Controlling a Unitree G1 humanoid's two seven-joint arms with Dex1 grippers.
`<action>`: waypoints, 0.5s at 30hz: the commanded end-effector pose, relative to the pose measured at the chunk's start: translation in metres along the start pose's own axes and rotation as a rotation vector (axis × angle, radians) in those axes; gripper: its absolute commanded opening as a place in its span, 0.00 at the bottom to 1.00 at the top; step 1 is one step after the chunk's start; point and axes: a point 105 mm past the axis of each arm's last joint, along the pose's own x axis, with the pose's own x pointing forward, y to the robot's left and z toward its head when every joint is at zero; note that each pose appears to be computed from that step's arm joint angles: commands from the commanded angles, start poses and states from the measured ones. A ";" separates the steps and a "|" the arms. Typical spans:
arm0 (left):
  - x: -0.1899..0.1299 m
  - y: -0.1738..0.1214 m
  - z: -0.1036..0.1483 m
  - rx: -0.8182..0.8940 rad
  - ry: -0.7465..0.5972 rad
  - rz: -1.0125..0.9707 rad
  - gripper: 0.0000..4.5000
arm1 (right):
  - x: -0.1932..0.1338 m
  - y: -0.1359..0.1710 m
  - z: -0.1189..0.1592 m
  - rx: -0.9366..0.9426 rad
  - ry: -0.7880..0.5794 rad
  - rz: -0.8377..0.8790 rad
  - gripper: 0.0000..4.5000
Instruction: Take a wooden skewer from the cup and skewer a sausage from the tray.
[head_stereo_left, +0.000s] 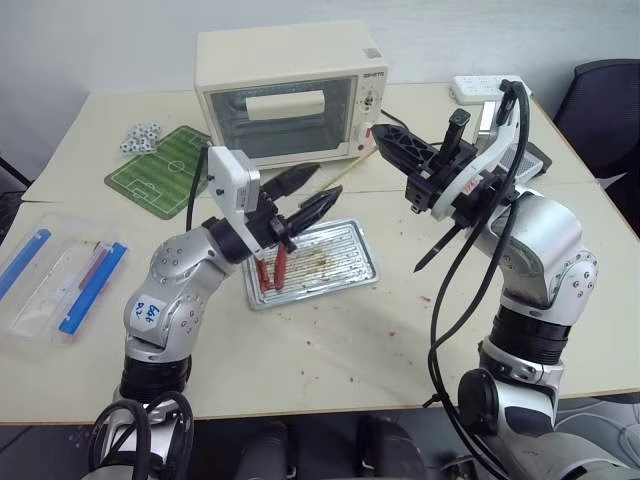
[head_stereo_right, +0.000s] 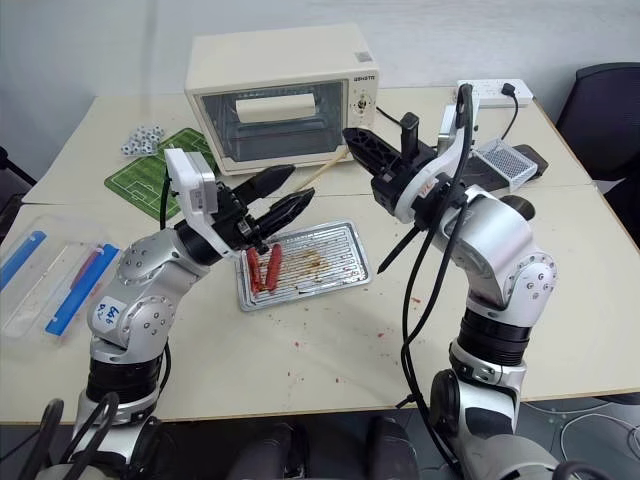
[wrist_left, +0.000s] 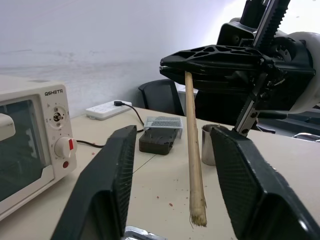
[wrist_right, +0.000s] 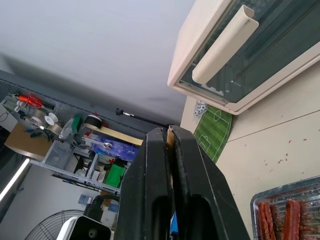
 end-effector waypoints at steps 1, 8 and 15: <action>0.003 -0.006 0.019 0.037 -0.066 -0.024 0.56 | -0.004 0.012 0.002 -0.021 -0.012 0.049 0.00; 0.004 -0.007 0.021 0.021 -0.091 -0.029 0.30 | -0.004 0.013 0.003 -0.017 -0.013 0.049 0.00; 0.004 -0.007 0.018 0.015 -0.086 -0.024 0.00 | -0.002 0.018 0.003 -0.013 -0.019 0.063 0.00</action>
